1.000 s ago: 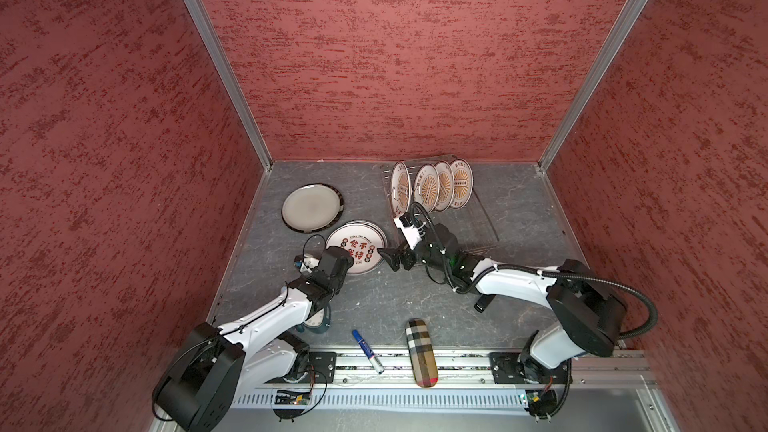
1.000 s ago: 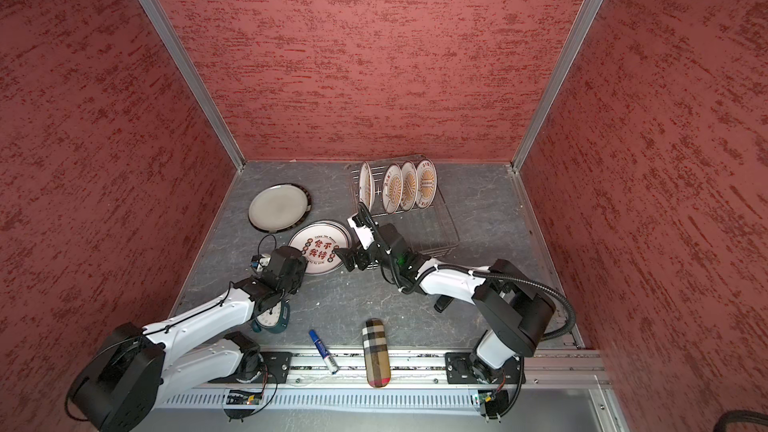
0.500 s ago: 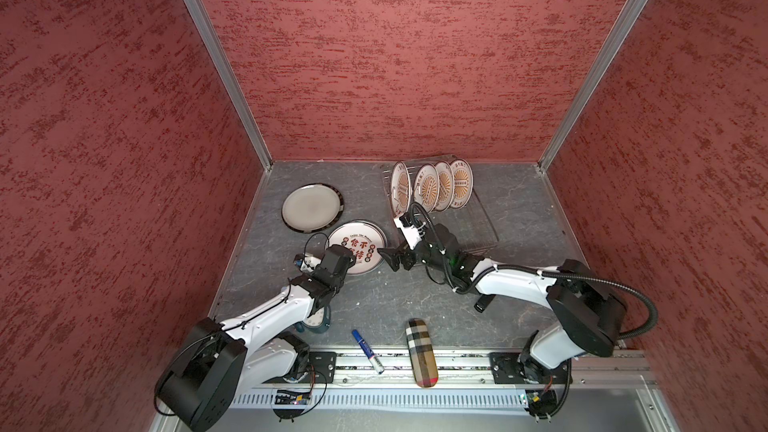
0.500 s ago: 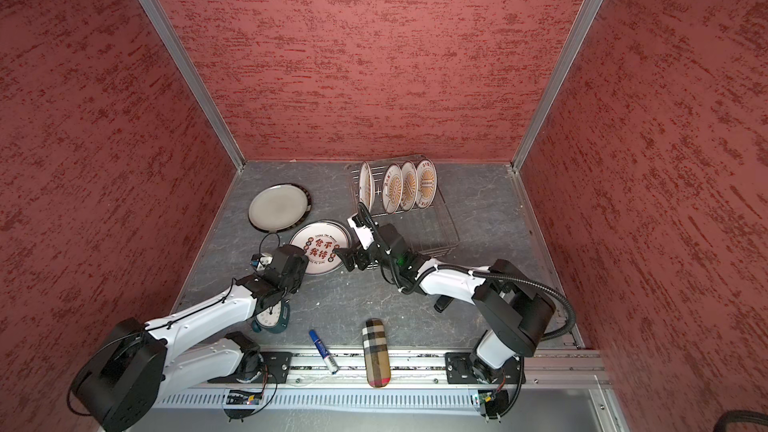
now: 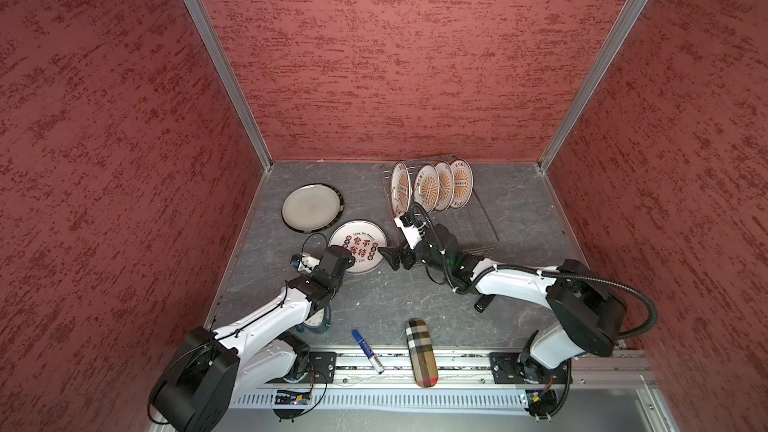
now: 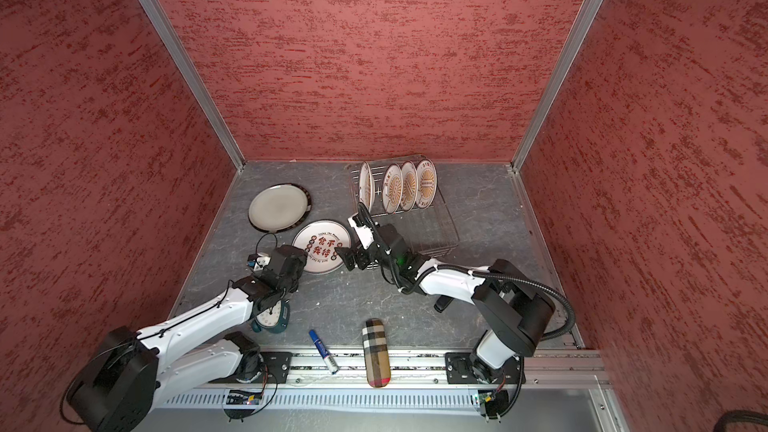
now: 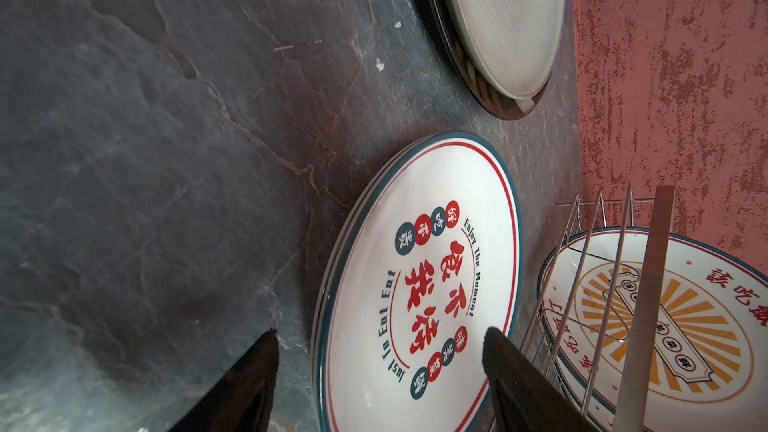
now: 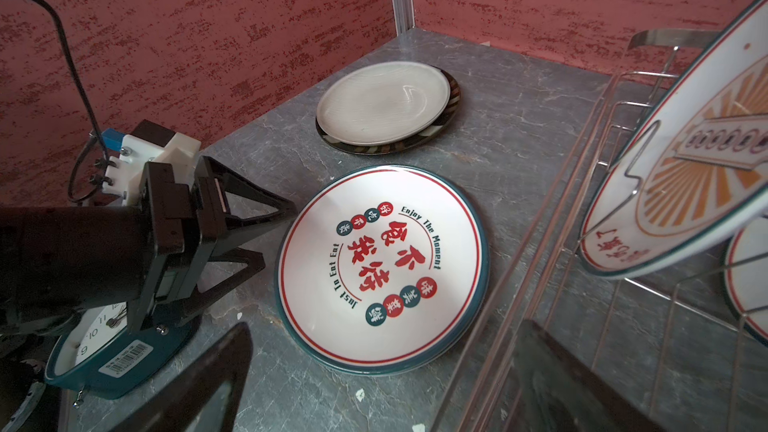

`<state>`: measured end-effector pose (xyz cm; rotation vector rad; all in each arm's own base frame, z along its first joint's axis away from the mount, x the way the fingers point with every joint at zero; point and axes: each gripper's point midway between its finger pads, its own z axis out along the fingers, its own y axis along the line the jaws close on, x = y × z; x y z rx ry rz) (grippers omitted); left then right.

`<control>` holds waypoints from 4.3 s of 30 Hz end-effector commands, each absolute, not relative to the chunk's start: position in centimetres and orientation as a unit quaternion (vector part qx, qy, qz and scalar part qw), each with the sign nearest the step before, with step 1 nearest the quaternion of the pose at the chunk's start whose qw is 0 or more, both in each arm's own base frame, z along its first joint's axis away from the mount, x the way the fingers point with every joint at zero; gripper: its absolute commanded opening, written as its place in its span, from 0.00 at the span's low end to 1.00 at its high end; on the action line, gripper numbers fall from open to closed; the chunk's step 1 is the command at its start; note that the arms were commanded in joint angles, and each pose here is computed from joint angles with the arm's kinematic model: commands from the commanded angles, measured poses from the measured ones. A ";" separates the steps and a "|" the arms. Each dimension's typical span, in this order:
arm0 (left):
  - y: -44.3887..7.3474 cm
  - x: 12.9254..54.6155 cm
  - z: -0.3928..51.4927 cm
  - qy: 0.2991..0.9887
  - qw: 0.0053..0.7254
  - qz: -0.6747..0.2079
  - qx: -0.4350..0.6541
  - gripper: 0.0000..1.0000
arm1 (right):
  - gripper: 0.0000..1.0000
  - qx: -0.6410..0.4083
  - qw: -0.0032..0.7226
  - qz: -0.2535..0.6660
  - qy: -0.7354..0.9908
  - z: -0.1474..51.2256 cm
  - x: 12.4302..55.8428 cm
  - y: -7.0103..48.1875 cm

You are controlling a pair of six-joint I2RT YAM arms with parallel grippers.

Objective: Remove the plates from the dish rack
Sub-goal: 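Open the left gripper and lift it off the stacked plates, then reach the right gripper into the rack toward the orange sunburst plate, then grip the top edge of the orange sunburst plate with the right gripper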

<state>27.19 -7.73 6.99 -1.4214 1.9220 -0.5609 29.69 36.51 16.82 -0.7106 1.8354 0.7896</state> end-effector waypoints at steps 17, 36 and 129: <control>-10.6 28.2 14.9 0.733 0.510 -0.319 -0.316 0.99 | 0.99 -0.125 0.619 0.315 0.708 25.5 31.2 30.4; -17.2 26.7 21.1 0.687 0.564 -0.454 -0.059 1.00 | 0.99 -0.035 0.606 0.179 0.774 25.6 40.2 27.8; -17.4 26.0 20.1 0.698 0.561 -0.443 -0.038 1.00 | 0.00 -0.011 0.698 -0.172 0.695 33.8 45.1 28.3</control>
